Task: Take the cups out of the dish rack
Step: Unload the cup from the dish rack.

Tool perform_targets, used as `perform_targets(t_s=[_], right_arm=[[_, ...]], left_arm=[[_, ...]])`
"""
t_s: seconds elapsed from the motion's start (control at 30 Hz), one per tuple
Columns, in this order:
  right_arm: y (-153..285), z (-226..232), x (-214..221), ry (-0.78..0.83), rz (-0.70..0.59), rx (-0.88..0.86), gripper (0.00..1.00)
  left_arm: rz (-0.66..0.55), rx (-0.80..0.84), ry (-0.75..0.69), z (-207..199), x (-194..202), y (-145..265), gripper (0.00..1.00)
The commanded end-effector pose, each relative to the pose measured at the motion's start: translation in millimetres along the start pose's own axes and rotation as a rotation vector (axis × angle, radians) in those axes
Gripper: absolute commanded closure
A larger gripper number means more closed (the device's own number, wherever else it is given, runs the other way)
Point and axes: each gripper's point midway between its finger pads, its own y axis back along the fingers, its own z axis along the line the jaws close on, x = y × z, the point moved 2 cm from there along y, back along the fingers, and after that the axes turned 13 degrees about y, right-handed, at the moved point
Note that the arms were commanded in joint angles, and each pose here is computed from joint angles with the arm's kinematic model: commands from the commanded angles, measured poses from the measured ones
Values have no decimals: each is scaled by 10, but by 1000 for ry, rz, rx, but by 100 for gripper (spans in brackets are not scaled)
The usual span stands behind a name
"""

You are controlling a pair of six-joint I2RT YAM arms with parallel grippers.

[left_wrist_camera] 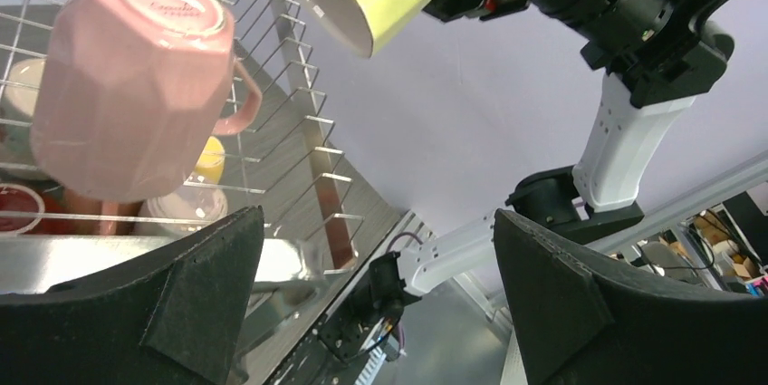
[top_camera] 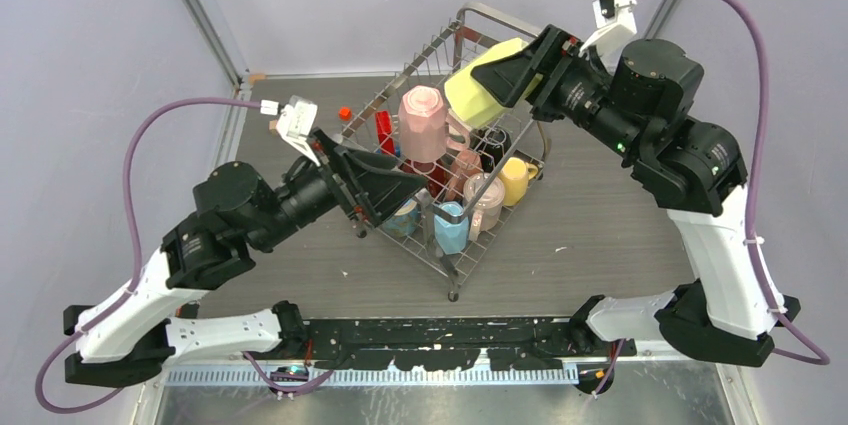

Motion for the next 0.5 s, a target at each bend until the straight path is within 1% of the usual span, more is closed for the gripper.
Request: perform_targets(t_s=[0.0,0.07,0.17,0.3,0.47], right_arm=[[107,455,-397,-210,-147,-230,72],[125,555,-389,-252,-144,-296,72],[140,620,-396,-297,-155,-344,72],[119,679,-382,-340,-152,-380,72],[110,736,-359,-374,-142,-411,72]], left_arm=[[-125,134,8,-361,-324,-64,1],[-153,151,23,-407,-376,-98,2],[-193,154,53,-442,-448,-153,5],[-229,150,64,-456,-509,-212,10],[-260,133,41,-453,-575,-249,16]])
